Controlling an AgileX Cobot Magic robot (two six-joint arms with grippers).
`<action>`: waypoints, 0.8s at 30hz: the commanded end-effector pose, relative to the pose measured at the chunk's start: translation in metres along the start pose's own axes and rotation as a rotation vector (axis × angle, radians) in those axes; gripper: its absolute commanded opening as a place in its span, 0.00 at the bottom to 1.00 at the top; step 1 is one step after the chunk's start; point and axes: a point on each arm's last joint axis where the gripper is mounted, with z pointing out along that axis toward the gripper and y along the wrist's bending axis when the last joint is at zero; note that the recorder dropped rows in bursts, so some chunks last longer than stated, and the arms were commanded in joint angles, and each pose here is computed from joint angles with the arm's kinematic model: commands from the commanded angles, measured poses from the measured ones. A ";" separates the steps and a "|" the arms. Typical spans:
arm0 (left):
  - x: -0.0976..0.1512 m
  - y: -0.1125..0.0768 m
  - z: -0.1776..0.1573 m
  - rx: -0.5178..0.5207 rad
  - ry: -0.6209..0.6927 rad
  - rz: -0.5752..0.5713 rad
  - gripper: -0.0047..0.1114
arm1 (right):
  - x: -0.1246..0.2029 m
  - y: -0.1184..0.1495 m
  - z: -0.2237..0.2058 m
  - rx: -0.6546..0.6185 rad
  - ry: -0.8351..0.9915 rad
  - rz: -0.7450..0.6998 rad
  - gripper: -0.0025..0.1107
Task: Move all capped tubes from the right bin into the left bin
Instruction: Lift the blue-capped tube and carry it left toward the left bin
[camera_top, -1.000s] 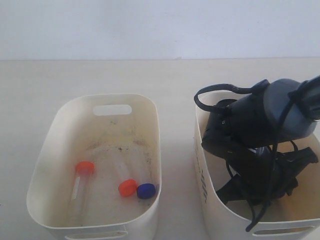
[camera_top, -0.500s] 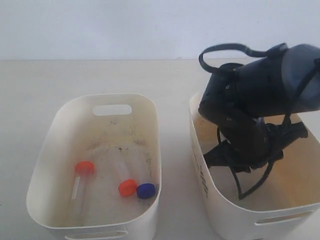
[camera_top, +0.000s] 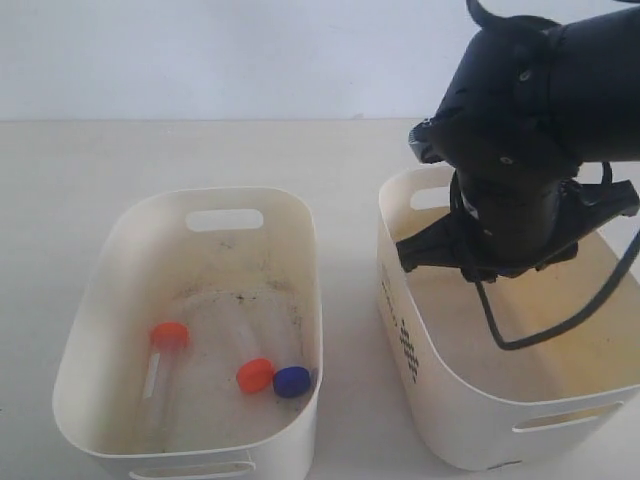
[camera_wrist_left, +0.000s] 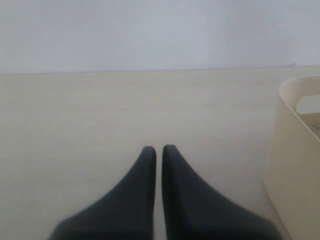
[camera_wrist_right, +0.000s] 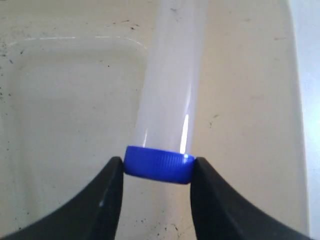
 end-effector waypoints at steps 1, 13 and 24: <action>-0.001 0.000 0.000 0.002 -0.005 -0.015 0.08 | -0.002 -0.013 -0.014 0.001 -0.031 0.020 0.02; -0.002 0.000 0.000 0.002 -0.010 -0.015 0.08 | 0.014 -0.062 -0.094 -0.267 -0.214 0.070 0.02; -0.002 0.000 0.000 0.002 -0.006 -0.015 0.08 | 0.026 -0.072 -0.135 -0.556 -0.391 -0.058 0.02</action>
